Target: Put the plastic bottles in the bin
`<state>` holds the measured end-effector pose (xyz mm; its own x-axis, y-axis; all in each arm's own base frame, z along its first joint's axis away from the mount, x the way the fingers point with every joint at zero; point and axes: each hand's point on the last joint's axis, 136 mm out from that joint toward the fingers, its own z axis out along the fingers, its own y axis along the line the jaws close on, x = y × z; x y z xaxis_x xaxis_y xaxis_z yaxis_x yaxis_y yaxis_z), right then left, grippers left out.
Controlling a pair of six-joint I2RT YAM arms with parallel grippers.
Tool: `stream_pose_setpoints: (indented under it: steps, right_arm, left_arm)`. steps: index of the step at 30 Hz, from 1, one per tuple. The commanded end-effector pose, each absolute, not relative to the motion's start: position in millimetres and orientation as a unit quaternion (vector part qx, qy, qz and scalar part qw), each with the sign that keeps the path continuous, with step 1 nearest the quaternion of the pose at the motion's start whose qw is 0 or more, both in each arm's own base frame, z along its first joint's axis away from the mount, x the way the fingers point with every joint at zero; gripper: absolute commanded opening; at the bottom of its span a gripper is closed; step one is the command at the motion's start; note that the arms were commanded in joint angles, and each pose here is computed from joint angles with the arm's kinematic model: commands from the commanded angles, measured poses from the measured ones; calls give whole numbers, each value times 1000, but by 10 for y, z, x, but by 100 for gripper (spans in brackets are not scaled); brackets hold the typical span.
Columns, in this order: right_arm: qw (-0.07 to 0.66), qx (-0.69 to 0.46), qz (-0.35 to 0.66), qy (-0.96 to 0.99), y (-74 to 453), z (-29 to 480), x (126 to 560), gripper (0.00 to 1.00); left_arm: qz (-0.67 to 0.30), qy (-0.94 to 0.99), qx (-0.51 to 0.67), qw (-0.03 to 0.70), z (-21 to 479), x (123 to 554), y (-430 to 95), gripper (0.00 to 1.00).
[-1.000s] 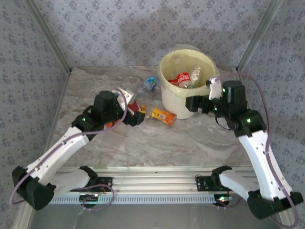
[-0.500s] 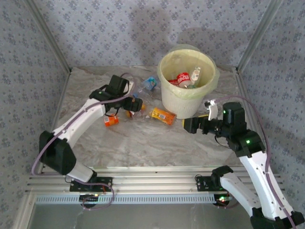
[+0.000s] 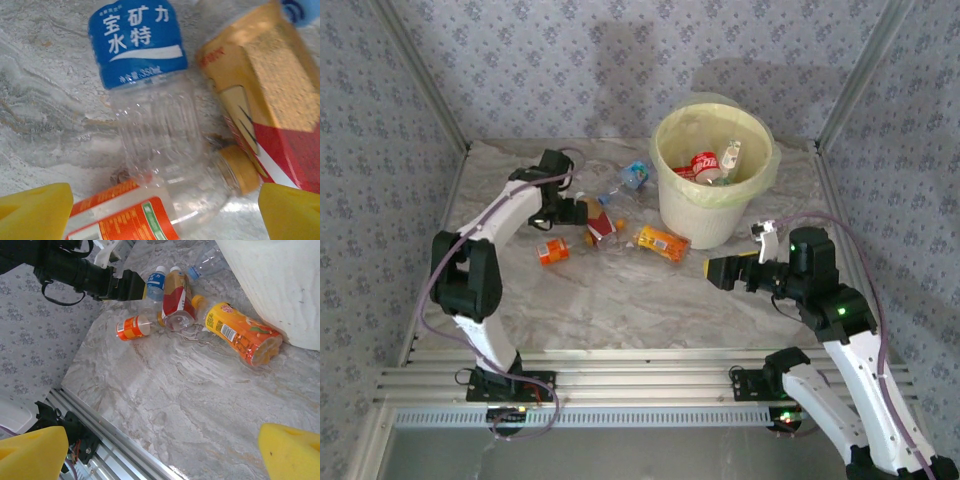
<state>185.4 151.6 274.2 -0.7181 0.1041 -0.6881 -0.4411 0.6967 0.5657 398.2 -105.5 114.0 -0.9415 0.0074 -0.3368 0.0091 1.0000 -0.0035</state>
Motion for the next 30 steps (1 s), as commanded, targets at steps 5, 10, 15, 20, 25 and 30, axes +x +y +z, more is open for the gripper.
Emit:
stream_pose_setpoints:
  steps: [5, 10, 15, 20, 25, 30]
  right_arm:
    - [363, -98, 381, 845, 1526, 2753, 1833, 99]
    - [361, -96, 378, 847, 1514, 2739, 1822, 99]
    - [362, -93, 373, 849, 1497, 2721, 1820, 99]
    - [360, -92, 371, 851, 1496, 2704, 1830, 99]
    - [360, -90, 370, 852, 1493, 2690, 1837, 99]
    - [359, -85, 376, 850, 1506, 2683, 1847, 98]
  left_arm:
    - [-13, 989, -22, 145, 978, 4152, -942, 87]
    - [-24, 992, -33, 121, 793, 4197, -950, 87]
    - [-48, 992, -53, 106, 630, 4214, -958, 82]
    - [-63, 992, -61, 96, 528, 4216, -987, 81]
    - [-68, 990, -69, 101, 558, 4229, -942, 69]
    - [-72, 986, -75, 128, 767, 4255, -878, 60]
